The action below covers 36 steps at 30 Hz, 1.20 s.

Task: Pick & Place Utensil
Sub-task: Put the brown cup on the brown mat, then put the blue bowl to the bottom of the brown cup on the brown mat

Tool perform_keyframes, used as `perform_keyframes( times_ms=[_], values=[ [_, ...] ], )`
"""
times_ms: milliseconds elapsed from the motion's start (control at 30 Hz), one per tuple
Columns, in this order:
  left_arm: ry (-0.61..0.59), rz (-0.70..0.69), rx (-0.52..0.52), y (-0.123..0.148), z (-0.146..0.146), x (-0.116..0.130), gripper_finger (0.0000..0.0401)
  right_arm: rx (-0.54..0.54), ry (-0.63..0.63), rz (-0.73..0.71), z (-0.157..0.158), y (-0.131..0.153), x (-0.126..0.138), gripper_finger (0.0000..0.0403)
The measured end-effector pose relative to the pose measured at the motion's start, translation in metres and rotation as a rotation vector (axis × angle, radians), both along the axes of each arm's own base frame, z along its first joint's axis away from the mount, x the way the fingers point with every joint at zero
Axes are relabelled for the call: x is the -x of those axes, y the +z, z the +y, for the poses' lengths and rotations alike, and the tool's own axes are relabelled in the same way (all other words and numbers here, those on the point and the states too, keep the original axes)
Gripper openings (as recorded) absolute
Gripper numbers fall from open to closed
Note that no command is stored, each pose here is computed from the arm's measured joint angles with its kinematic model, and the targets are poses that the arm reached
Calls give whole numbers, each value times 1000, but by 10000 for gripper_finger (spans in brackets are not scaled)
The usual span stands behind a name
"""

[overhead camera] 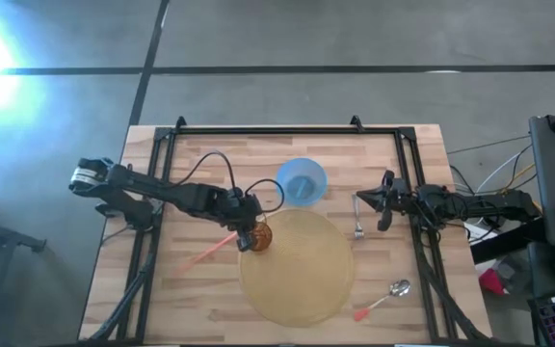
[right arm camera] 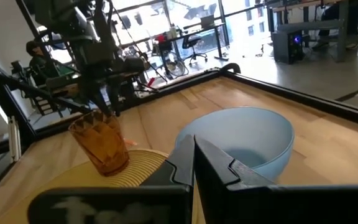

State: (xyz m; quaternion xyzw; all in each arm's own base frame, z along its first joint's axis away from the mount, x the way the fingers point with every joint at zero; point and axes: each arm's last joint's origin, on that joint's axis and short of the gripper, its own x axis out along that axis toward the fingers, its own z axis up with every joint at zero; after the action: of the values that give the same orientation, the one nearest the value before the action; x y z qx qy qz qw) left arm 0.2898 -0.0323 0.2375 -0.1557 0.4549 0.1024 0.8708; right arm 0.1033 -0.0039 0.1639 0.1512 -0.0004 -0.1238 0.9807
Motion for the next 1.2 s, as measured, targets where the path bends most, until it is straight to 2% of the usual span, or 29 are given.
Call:
perform_keyframes(
  times_ms=[133,400,800,1067,1200],
  values=[
    [-1,0,0,0,0,0,90,1,-1,-24,0,2,0,8],
    [-32,-29,46,16,-2,-4,127,18,-3,-188,0,19,1,8],
    [-87,-2,11,45,-2,-4,127,-17,-2,-210,0,20,1,8],
    [-134,7,-50,85,1,-1,126,-39,-4,-250,0,23,2,9],
    [-113,12,-129,107,3,5,122,-38,-18,-276,-1,26,3,9]
  ],
)
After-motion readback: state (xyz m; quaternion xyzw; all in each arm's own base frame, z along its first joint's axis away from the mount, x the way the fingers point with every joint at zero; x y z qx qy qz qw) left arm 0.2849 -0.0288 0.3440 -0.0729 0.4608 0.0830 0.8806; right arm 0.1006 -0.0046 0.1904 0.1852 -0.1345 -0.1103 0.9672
